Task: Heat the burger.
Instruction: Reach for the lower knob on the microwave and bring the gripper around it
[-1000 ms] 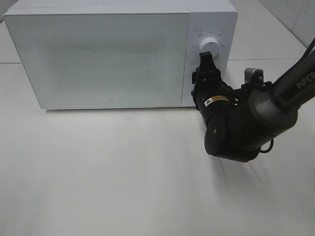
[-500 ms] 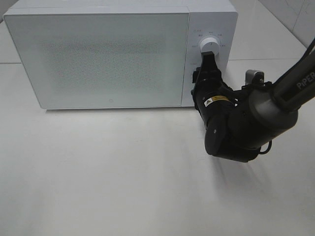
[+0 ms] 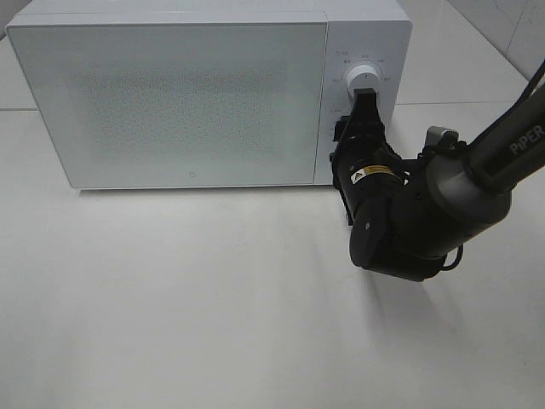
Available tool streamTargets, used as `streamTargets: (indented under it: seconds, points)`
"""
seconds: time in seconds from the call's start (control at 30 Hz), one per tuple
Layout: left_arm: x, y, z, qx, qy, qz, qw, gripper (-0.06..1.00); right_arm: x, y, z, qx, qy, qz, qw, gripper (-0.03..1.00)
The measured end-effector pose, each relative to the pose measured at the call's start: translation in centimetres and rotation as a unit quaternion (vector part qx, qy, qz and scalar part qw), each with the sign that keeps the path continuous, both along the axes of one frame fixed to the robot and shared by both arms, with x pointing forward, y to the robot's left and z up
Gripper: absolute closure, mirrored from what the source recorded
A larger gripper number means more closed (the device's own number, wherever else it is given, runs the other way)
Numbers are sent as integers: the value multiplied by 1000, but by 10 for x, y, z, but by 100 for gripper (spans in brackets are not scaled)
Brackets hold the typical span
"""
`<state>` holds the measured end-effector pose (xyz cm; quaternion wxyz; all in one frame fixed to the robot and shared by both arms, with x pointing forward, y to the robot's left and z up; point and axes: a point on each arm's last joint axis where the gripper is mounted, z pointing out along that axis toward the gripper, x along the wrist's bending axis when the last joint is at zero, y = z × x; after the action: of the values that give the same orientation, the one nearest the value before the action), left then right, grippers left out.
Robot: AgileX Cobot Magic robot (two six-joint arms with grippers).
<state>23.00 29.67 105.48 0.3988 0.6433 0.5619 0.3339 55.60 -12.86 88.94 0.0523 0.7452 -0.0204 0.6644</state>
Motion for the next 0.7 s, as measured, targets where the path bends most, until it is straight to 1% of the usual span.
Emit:
streamTargets:
  seconds: [0.33, 0.7]
  points:
    - [0, 0, 0, 0, 0, 0, 1000, -4, 0, 0, 0, 34, -3, -8, 999, 52]
    - [0, 0, 0, 0, 0, 0, 1000, -4, 0, 0, 1, 35, -4, -10, 999, 52]
